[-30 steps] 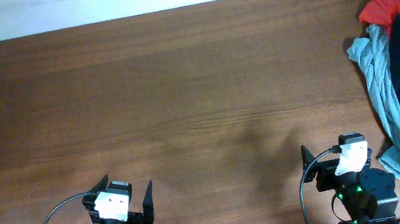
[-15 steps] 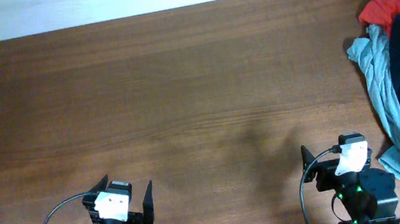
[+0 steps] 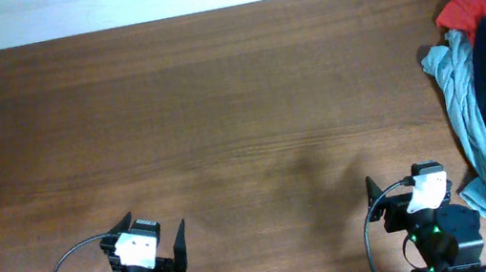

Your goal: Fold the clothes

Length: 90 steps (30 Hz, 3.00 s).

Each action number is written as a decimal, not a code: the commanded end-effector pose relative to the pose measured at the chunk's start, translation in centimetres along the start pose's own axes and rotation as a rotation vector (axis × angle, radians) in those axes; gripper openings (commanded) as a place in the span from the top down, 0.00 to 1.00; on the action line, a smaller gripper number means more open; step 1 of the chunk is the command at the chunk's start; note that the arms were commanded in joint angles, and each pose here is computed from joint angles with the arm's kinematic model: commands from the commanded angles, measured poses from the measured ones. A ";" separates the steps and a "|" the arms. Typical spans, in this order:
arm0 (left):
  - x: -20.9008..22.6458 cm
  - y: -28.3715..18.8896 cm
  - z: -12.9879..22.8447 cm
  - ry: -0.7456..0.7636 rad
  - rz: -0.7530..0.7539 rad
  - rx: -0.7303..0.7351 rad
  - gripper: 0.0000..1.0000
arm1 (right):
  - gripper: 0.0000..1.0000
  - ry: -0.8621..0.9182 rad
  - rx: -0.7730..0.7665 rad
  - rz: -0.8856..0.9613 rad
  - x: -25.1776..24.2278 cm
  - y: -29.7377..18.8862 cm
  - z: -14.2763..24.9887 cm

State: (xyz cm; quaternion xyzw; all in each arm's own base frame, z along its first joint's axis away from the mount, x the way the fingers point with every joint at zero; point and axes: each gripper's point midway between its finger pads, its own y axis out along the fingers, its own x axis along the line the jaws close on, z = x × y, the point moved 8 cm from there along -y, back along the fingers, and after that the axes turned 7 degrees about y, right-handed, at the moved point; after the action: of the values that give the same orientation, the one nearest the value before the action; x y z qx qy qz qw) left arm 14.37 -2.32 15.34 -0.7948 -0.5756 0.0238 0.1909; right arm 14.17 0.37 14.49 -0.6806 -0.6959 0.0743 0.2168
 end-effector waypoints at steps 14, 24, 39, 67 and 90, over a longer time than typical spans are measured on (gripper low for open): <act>-0.2 0.1 0.1 -0.006 0.017 -0.009 0.01 | 0.01 0.014 0.000 -0.001 0.0 0.1 0.1; -0.2 0.1 0.1 -0.006 0.017 -0.009 0.01 | 0.01 0.014 0.000 -0.002 0.0 0.1 0.1; -0.2 0.1 0.1 -0.006 0.017 -0.009 0.01 | 0.01 -0.004 -0.201 -0.402 4.0 -1.3 -4.0; 4.8 0.4 -14.1 -0.137 -0.030 0.072 0.01 | 0.01 0.170 0.640 -0.212 5.5 10.0 -19.9; 11.4 11.5 -18.1 -0.185 -0.077 0.656 0.00 | 0.02 0.596 0.557 0.635 -14.3 5.4 -22.2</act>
State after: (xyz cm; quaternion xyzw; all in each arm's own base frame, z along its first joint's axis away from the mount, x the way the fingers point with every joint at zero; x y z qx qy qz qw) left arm 32.60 0.09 30.69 -0.6668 -0.5839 0.2754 0.3723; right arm 27.75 -15.04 30.98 -0.7459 -0.3760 0.1058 0.5395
